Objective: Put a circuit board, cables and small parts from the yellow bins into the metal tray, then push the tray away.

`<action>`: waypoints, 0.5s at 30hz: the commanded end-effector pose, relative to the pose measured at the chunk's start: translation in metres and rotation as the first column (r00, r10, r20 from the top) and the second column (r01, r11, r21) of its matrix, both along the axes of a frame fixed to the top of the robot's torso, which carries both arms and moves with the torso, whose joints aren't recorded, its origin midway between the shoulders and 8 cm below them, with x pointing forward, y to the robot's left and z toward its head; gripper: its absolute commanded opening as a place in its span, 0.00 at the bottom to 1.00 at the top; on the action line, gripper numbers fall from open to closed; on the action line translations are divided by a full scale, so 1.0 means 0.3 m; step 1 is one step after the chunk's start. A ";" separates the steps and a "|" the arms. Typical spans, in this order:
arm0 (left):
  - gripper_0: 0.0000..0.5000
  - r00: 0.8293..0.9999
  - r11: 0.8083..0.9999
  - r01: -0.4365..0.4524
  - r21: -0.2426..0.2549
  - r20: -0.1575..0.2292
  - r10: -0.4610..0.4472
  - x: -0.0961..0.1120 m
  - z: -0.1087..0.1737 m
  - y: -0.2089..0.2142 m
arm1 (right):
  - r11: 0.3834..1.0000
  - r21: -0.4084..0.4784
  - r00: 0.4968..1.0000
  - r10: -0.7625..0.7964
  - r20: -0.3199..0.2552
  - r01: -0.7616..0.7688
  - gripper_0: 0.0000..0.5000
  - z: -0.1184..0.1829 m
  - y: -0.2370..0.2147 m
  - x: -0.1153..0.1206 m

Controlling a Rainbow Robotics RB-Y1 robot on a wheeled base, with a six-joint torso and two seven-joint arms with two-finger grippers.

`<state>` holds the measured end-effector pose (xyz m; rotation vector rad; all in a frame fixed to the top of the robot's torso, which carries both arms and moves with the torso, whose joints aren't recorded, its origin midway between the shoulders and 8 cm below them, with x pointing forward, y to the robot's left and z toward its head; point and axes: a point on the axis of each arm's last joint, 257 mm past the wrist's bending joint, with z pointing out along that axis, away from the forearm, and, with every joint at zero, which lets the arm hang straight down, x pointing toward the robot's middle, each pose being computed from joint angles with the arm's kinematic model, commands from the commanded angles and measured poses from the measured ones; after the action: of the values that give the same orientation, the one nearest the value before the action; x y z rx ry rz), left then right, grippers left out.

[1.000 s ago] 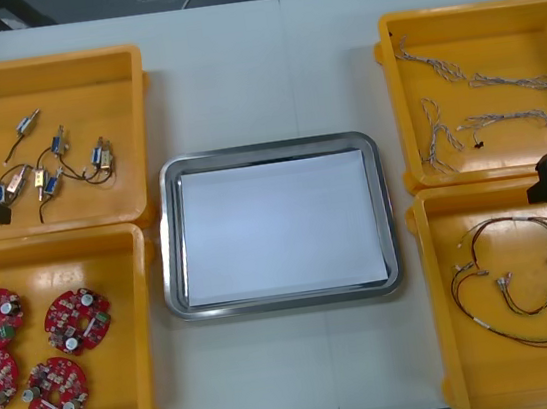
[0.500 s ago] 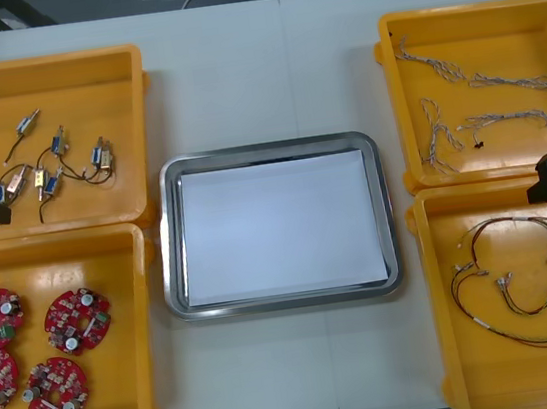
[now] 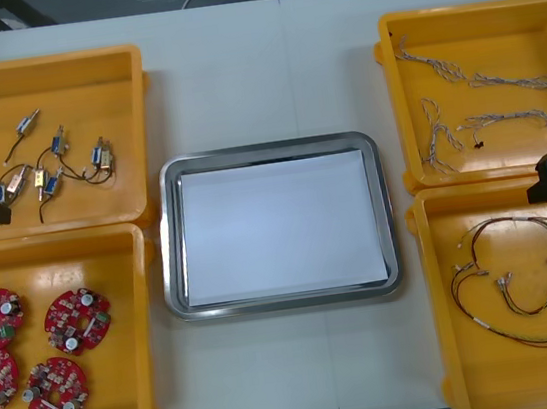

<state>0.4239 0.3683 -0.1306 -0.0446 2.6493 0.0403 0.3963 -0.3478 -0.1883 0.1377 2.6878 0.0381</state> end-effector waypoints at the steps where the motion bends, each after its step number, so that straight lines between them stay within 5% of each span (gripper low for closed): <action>1: 1.00 0.995 0.995 -0.096 0.008 0.017 0.096 -0.014 0.035 0.077 | 0.999 -0.008 0.999 0.045 0.011 -0.045 1.00 0.006 0.005 0.000; 15: 1.00 0.995 0.995 -0.096 0.008 0.017 0.096 -0.014 0.035 0.077 | 0.999 -0.008 0.999 0.045 0.011 -0.045 1.00 0.006 0.005 0.000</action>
<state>0.4239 0.3683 -0.1306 -0.0446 2.6493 0.0403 0.3963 -0.3478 -0.1883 0.1378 2.6878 0.0381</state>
